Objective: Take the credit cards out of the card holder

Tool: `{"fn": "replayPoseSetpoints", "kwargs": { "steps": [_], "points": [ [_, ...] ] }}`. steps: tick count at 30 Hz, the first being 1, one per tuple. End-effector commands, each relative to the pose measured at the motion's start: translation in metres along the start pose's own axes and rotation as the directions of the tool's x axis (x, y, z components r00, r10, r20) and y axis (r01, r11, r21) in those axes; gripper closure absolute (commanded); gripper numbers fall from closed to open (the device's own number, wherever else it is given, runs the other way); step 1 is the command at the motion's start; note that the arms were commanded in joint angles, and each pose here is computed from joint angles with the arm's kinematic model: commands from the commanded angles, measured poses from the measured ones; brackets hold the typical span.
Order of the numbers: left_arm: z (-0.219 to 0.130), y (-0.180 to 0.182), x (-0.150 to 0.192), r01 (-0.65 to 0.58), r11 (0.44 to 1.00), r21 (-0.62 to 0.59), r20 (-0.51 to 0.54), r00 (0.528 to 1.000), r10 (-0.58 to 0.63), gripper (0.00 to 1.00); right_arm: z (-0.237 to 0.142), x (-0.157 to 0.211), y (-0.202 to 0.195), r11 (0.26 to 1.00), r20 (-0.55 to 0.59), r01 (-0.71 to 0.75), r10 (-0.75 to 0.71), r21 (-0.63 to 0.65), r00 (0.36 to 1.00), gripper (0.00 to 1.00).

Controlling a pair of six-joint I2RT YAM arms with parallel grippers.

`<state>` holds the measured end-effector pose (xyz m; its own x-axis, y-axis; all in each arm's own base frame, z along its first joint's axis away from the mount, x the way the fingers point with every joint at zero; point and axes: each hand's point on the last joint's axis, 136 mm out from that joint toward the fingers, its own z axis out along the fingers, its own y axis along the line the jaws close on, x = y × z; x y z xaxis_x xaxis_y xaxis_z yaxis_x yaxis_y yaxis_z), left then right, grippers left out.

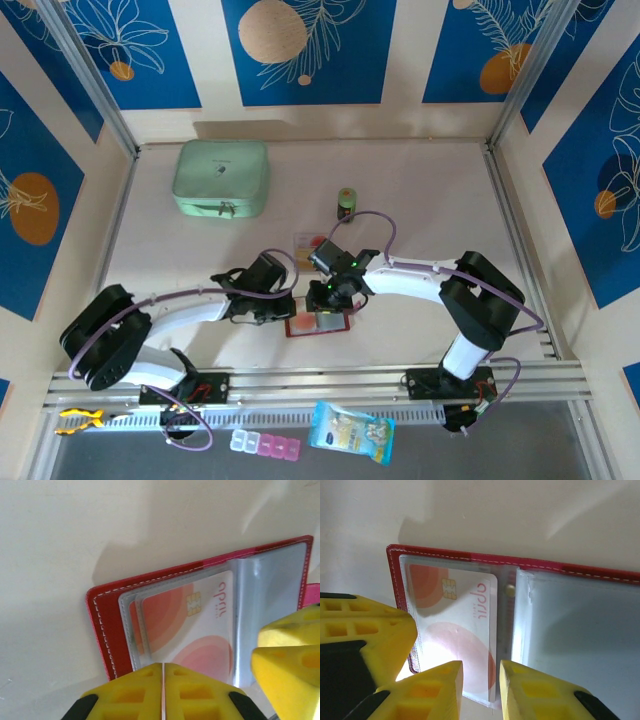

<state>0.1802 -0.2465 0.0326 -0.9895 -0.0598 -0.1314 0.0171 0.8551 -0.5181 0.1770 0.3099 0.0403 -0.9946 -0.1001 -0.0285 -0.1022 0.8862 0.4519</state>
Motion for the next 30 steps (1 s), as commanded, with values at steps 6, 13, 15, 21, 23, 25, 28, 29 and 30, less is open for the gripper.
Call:
{"fn": "replayPoseSetpoints", "kwargs": {
  "steps": [6,13,15,21,23,25,28,29,30],
  "points": [
    [0.001,0.01,0.003,0.012,1.0,-0.022,-0.007,1.0,-0.013,0.93,0.002,0.005,0.002,1.0,-0.025,-0.014,0.014,-0.011,1.0,0.73],
    [0.007,0.016,0.009,0.022,0.999,-0.027,-0.026,0.999,-0.023,0.96,0.001,0.005,0.001,1.0,-0.025,-0.011,0.011,-0.004,1.0,0.73],
    [0.007,0.017,0.009,0.021,0.999,-0.038,-0.03,0.999,-0.022,0.96,0.001,0.005,0.001,1.0,-0.026,-0.01,0.009,-0.002,1.0,0.74],
    [0.01,0.023,0.012,0.021,0.998,-0.054,-0.042,0.999,-0.024,0.96,0.004,0.005,0.0,1.0,-0.033,-0.011,0.011,-0.004,0.999,0.74],
    [0.01,0.022,0.012,0.022,0.998,-0.052,-0.042,0.999,-0.025,0.96,0.006,0.006,0.0,1.0,-0.042,-0.011,0.011,-0.006,0.999,0.74],
    [0.01,0.022,0.012,0.022,0.998,-0.052,-0.042,0.999,-0.024,0.96,0.008,0.006,-0.001,1.0,-0.048,-0.011,0.011,-0.004,0.999,0.74],
    [0.01,0.022,0.012,0.02,0.998,-0.054,-0.042,0.999,-0.022,0.96,0.012,0.007,-0.002,1.0,-0.057,-0.013,0.013,-0.006,0.998,0.74],
    [0.01,0.022,0.012,0.019,0.998,-0.054,-0.042,0.999,-0.022,0.96,0.013,0.007,-0.002,1.0,-0.059,-0.012,0.012,-0.008,0.998,0.75],
    [0.01,0.023,0.012,0.021,0.998,-0.057,-0.043,0.999,-0.023,0.96,0.013,0.008,-0.001,1.0,-0.061,-0.014,0.013,-0.012,0.998,0.76]
  ]
}}
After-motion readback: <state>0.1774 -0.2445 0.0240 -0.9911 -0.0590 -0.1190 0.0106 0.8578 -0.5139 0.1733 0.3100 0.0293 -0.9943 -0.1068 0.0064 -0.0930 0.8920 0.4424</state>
